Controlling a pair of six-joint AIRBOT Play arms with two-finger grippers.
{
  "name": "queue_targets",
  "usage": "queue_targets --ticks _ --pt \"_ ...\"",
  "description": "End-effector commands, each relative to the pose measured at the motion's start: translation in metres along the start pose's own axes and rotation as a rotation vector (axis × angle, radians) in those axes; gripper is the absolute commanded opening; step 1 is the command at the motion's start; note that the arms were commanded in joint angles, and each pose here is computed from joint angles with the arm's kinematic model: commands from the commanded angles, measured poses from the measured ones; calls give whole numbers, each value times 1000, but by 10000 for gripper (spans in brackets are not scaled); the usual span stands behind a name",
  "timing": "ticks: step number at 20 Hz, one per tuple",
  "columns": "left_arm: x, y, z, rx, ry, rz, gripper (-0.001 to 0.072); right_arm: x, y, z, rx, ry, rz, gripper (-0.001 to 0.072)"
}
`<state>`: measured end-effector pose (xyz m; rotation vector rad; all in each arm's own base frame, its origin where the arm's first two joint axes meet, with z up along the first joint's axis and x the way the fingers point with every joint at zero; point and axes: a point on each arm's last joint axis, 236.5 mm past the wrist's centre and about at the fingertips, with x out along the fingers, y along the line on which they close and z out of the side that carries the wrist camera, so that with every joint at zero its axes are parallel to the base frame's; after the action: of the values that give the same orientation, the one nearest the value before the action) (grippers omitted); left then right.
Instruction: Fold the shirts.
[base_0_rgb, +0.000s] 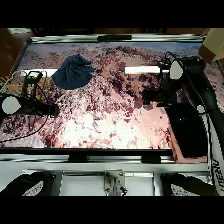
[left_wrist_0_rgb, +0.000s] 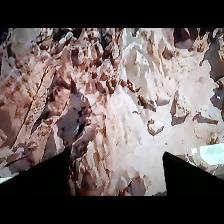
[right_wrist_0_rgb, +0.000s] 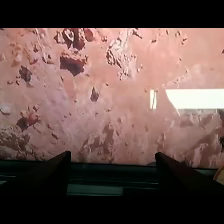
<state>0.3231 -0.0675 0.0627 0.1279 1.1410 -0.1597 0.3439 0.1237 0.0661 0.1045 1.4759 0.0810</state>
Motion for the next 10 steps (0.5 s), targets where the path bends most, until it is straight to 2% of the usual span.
queue_targets --ticks 1,10 --pt "0 0 0 1 1 0 710 0 0 0 -1 1 -3 635" --pt "0 0 0 1 0 0 710 0 0 1 -1 -6 0 635"
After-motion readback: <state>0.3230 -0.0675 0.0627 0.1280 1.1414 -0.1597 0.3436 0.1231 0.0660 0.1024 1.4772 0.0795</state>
